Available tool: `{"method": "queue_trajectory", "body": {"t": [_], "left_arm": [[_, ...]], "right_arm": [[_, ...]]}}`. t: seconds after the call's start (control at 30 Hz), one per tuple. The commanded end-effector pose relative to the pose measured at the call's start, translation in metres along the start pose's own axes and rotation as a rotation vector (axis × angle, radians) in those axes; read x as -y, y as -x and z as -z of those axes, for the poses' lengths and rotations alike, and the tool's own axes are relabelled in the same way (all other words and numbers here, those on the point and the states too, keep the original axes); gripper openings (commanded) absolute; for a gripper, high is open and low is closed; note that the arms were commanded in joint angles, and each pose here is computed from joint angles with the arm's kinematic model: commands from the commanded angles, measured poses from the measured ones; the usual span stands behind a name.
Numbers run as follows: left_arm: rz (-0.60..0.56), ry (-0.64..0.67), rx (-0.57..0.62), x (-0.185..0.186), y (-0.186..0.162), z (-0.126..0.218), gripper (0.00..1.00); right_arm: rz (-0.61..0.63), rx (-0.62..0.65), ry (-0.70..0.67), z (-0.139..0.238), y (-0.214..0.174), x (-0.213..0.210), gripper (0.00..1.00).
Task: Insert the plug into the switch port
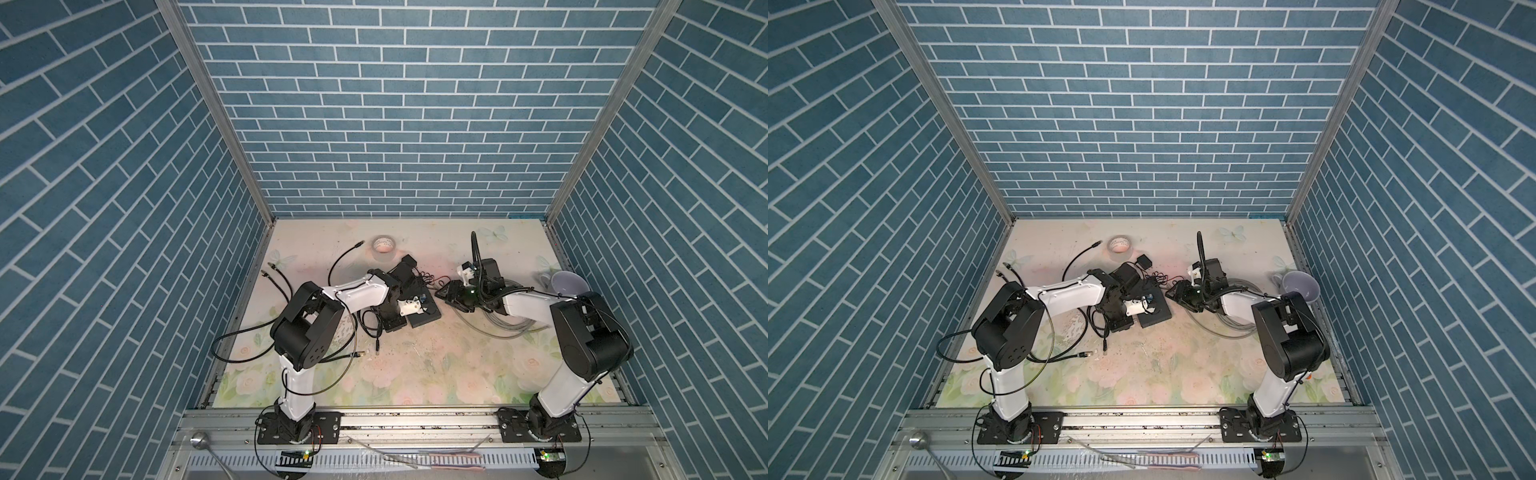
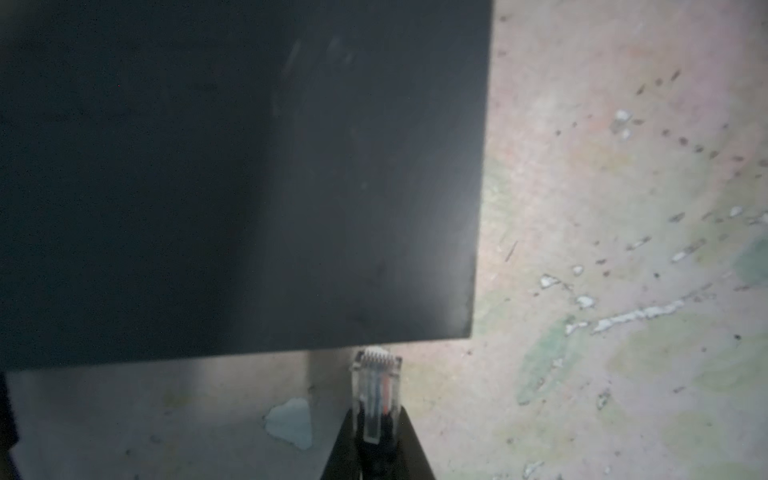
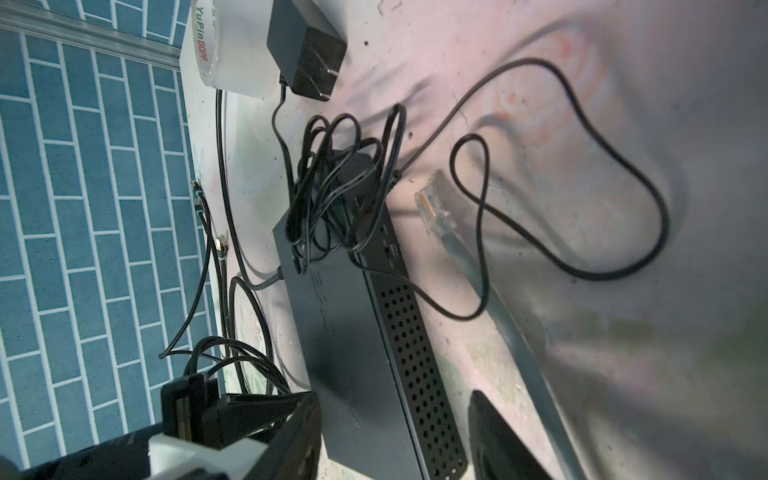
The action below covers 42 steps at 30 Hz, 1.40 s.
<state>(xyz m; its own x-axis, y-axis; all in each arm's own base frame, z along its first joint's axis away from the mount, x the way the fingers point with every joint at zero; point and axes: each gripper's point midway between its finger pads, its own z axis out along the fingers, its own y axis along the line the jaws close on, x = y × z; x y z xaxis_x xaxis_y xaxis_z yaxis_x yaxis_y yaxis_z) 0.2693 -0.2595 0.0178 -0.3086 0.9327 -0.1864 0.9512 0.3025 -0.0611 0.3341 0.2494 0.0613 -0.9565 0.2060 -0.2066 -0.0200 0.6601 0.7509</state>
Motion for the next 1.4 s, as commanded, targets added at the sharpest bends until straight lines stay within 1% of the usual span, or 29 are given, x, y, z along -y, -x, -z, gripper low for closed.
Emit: {"method": "queue_trajectory", "body": {"t": [0.0, 0.1, 0.2, 0.4, 0.53, 0.6, 0.83, 0.9, 0.97, 1.03, 1.17, 1.27, 1.37], "left_arm": [[0.022, -0.003, -0.039, 0.003, -0.004, -0.010, 0.16], [0.048, -0.004, -0.020, 0.002, 0.003, -0.011, 0.17], [0.045, -0.007, -0.037, 0.007, 0.004, -0.015, 0.18], [0.072, -0.005, -0.084, 0.013, -0.008, -0.015, 0.18], [0.075, -0.004, -0.146, 0.016, -0.023, -0.014, 0.18], [0.077, -0.002, -0.156, 0.017, -0.027, -0.015, 0.18], [0.070, -0.018, -0.155, 0.022, -0.019, -0.021, 0.19], [0.065, -0.016, -0.144, 0.022, -0.013, -0.022, 0.19], [0.083, -0.006, -0.094, 0.021, -0.005, -0.018, 0.19], [0.092, -0.008, -0.020, 0.021, 0.003, -0.007, 0.19], [0.081, 0.000, 0.045, 0.017, 0.002, 0.016, 0.20], [0.087, -0.006, 0.076, 0.012, 0.000, 0.032, 0.21], [0.079, -0.004, 0.116, 0.011, 0.000, 0.046, 0.21]], "right_arm": [[0.026, 0.004, 0.023, -0.006, -0.002, -0.001, 0.57], [0.032, -0.012, 0.037, -0.010, -0.004, -0.004, 0.57], [0.029, -0.024, 0.061, -0.016, -0.007, -0.006, 0.57], [0.030, -0.040, 0.042, -0.024, -0.013, -0.002, 0.57], [0.021, -0.045, 0.019, -0.027, -0.016, 0.005, 0.57], [0.018, -0.045, 0.016, -0.027, -0.016, 0.006, 0.57], [0.020, -0.039, 0.025, -0.026, -0.016, 0.003, 0.57], [0.017, -0.035, 0.032, -0.026, -0.015, 0.002, 0.57], [0.008, -0.028, 0.028, -0.023, -0.016, 0.003, 0.57], [-0.003, -0.015, 0.022, -0.017, -0.017, 0.006, 0.57], [-0.009, 0.036, 0.016, 0.007, -0.012, 0.004, 0.55], [0.017, 0.066, 0.004, 0.027, -0.011, -0.006, 0.48], [0.037, 0.073, 0.035, 0.040, -0.014, -0.021, 0.37]]}}
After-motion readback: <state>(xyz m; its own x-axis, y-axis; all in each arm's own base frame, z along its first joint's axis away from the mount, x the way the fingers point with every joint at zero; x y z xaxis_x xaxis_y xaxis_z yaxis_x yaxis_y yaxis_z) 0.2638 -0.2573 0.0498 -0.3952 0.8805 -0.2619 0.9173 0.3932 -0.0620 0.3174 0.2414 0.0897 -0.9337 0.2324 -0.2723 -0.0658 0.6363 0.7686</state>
